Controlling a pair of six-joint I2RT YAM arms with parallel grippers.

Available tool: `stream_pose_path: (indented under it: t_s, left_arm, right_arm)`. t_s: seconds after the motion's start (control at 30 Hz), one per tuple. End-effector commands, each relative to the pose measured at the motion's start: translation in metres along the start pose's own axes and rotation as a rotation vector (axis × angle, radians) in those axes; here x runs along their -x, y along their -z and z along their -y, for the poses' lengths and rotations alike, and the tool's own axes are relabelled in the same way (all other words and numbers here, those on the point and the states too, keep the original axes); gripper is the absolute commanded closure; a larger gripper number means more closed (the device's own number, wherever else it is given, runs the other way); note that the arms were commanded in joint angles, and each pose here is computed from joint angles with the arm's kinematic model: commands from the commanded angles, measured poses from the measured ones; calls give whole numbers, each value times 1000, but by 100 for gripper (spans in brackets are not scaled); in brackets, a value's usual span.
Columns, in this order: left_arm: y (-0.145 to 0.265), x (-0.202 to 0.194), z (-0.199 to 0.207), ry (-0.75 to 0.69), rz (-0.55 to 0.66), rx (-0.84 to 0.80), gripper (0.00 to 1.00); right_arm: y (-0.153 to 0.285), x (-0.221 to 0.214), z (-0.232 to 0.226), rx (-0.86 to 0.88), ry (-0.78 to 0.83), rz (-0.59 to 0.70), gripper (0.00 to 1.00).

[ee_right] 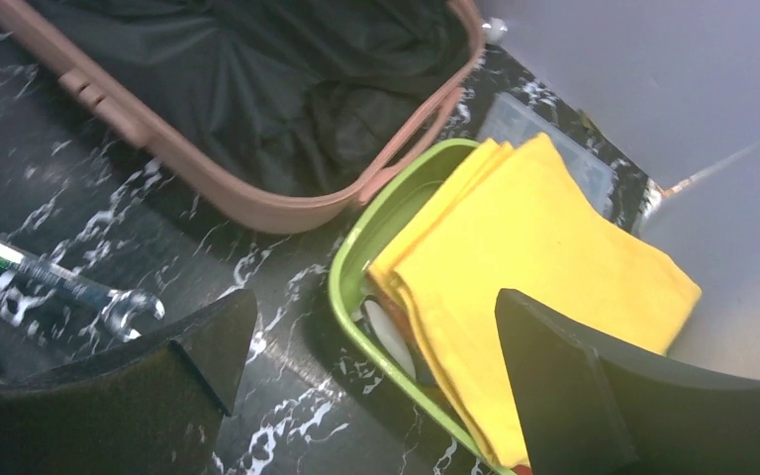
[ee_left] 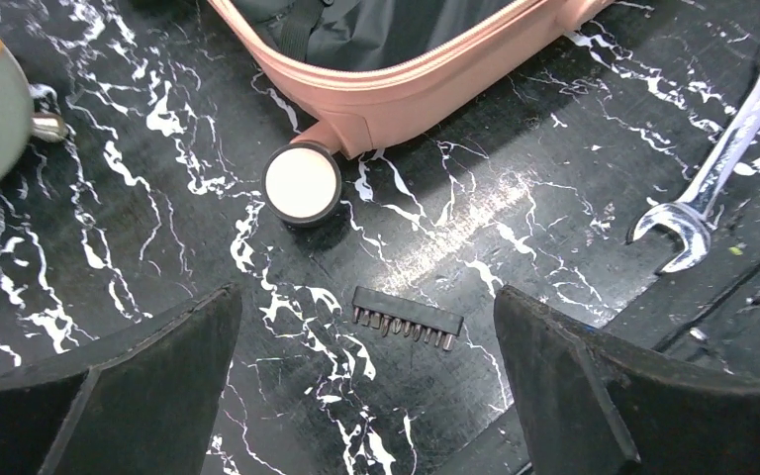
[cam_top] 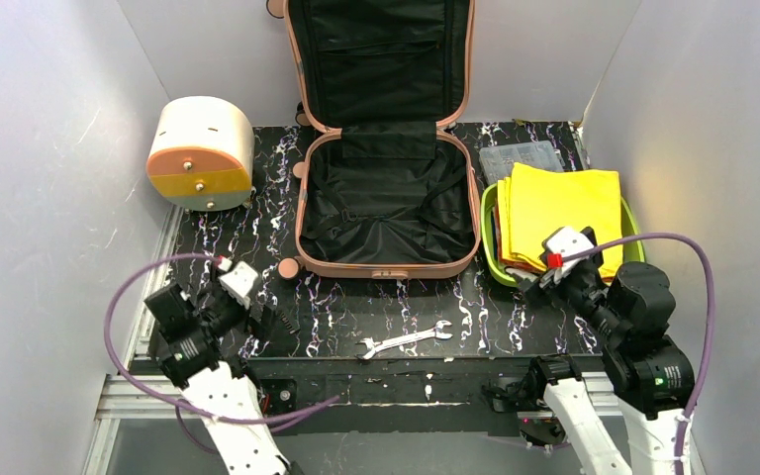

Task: Open, take out, and arrange the luggage
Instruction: Reset both arms

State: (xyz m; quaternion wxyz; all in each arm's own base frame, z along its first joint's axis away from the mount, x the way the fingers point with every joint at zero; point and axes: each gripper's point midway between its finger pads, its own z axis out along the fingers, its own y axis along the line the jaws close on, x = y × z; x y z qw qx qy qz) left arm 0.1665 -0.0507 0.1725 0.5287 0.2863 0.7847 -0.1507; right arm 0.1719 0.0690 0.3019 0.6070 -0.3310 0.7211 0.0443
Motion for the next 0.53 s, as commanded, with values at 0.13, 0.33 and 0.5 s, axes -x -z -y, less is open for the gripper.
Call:
stream_pose_path:
  t_s: [0.13,0.33,0.5]
  left_arm:
    - [2,-13,38,-148,54,-23,2]
    - [2,-8,51,-199,107,-43,2]
    - [-4,-3,41,-143,153,-39,2]
  right_arm:
    - [24,-14,-56,316,253,24,0]
    - [36,-22,-96,506,300,97,0]
    - [29,-29,-95,495,302,97,0]
